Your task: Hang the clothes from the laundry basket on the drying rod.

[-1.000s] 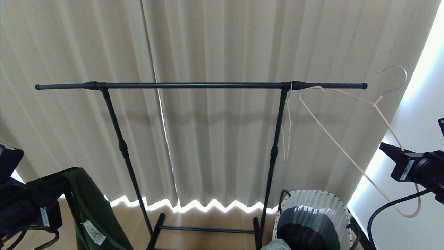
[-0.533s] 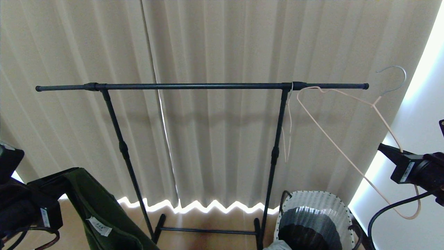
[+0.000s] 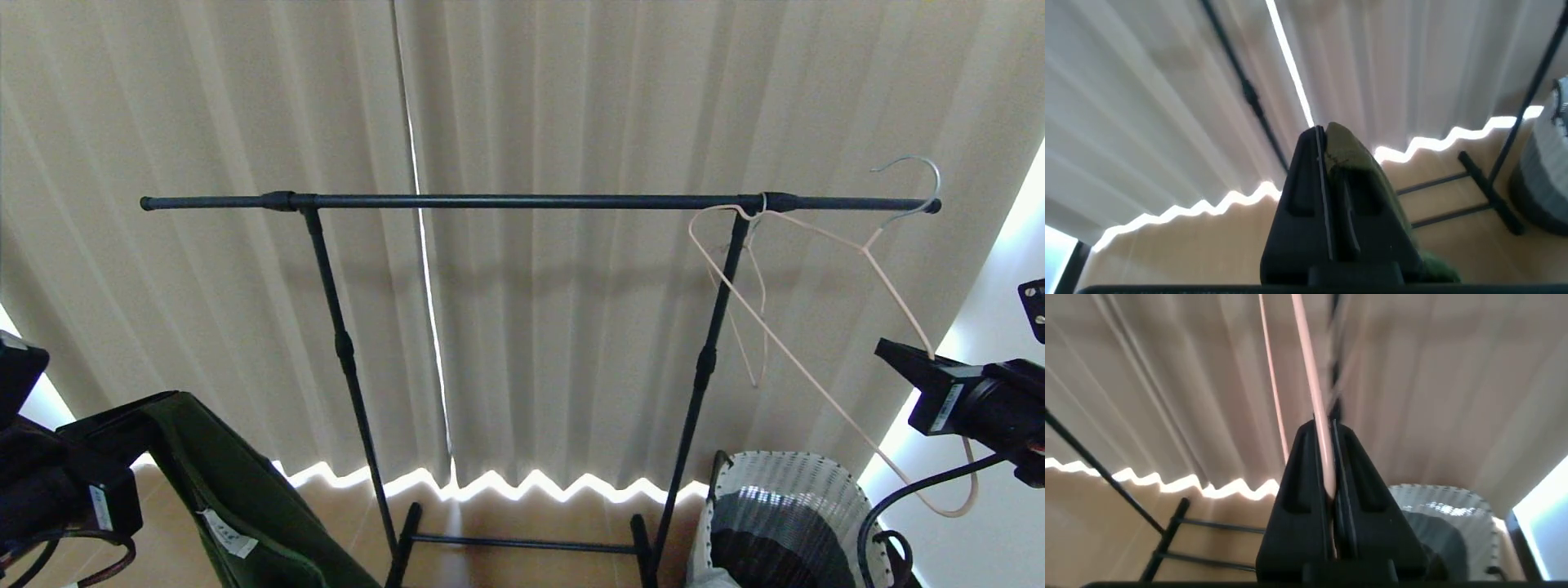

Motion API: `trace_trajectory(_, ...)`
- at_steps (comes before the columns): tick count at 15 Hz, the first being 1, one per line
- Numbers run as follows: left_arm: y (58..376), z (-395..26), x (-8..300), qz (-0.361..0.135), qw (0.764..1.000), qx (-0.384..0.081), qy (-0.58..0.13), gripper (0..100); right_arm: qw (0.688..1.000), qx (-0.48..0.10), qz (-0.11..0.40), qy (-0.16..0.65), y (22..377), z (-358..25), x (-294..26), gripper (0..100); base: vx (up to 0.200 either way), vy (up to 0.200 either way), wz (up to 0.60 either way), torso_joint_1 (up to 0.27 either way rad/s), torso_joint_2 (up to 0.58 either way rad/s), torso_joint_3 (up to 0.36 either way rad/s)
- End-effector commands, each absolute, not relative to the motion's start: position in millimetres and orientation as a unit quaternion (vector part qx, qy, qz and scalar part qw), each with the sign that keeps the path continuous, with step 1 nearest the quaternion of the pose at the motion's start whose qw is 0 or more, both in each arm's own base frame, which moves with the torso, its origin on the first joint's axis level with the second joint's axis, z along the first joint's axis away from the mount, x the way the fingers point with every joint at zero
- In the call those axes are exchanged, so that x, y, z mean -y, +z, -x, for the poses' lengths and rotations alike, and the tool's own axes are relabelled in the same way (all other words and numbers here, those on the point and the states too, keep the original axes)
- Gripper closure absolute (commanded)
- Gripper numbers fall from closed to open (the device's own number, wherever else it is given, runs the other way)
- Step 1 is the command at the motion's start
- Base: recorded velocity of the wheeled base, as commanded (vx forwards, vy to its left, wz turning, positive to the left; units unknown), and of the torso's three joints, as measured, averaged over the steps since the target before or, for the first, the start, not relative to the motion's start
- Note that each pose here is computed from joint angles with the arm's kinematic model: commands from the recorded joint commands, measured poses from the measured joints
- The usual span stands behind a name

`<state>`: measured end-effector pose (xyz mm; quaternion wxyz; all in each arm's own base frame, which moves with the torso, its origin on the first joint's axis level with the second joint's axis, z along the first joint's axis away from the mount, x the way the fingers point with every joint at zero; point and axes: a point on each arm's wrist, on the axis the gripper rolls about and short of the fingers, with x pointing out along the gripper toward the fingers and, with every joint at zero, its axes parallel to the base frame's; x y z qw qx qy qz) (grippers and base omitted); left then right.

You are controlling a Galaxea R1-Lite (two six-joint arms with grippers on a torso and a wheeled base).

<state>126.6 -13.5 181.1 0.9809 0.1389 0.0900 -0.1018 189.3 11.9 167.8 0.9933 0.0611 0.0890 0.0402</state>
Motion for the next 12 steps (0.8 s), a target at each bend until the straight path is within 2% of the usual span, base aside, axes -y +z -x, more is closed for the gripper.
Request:
trace_trajectory(1,180.8,-126.4,13.4,-0.139,0.981,-0.090,-0.102,100,0.993,-0.089,-0.060,0.043,167.7,-189.7,-13.0,100,0.000,0.200,0.00,0.002,0.00,0.007)
trace_trajectory(6,180.6,-126.0,13.4,-0.139,0.981,-0.090,-0.101,100,0.993,-0.091,-0.059,0.050,167.2,-189.7,-15.9,100,0.000,0.200,0.00,0.002,0.00,0.001)
trace_trajectory(12,177.9,-124.2,13.8,-0.140,0.980,-0.093,-0.105,100,0.991,-0.105,-0.059,0.054,161.4,-188.3,-17.3,100,0.000,0.000,0.00,0.000,0.00,0.000)
